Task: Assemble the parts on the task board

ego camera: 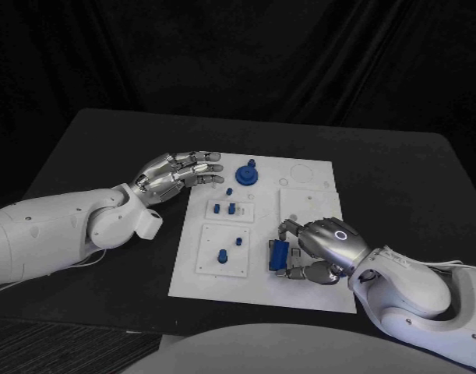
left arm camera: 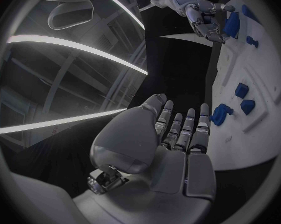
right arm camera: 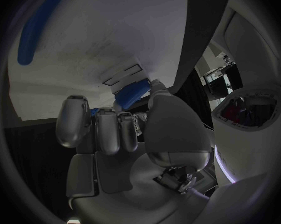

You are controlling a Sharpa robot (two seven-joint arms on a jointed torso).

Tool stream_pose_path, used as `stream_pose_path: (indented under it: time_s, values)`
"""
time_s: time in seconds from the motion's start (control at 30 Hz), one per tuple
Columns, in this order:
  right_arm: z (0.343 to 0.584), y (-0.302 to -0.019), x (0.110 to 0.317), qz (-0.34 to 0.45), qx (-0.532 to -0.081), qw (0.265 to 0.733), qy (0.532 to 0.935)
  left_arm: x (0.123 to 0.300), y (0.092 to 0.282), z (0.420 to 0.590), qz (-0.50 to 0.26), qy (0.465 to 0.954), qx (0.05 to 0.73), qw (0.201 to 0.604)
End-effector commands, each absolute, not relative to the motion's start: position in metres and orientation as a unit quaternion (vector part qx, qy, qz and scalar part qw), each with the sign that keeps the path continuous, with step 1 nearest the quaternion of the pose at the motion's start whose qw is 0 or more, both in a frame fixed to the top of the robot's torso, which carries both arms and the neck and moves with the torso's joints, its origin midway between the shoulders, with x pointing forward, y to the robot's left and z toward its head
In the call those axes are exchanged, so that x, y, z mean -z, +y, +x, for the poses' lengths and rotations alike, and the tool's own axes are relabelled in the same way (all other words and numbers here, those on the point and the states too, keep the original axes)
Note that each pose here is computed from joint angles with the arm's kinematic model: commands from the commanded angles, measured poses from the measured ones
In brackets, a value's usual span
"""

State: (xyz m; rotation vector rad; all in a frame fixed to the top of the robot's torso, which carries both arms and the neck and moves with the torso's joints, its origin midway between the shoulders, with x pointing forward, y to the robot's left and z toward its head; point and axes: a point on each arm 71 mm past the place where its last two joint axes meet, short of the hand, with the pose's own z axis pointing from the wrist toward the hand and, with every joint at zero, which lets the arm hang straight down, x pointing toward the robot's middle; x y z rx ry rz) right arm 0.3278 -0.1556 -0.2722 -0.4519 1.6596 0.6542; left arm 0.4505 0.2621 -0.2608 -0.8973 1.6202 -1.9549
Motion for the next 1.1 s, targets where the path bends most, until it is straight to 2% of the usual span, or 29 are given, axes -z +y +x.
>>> stream_pose_path:
  time_s: [0.03, 1.1]
  values:
    - [0.3262, -0.1549, 0.2739, -0.203, -0.280, 0.602, 0.720, 0.2594, 0.2604, 0.4495, -0.324, 0.577, 0.717, 0.217]
    - [0.3223, -0.1588, 0.2669, -0.190, -0.312, 0.613, 0.701, 0.2602, 0.2609, 0.4504, -0.325, 0.579, 0.715, 0.219]
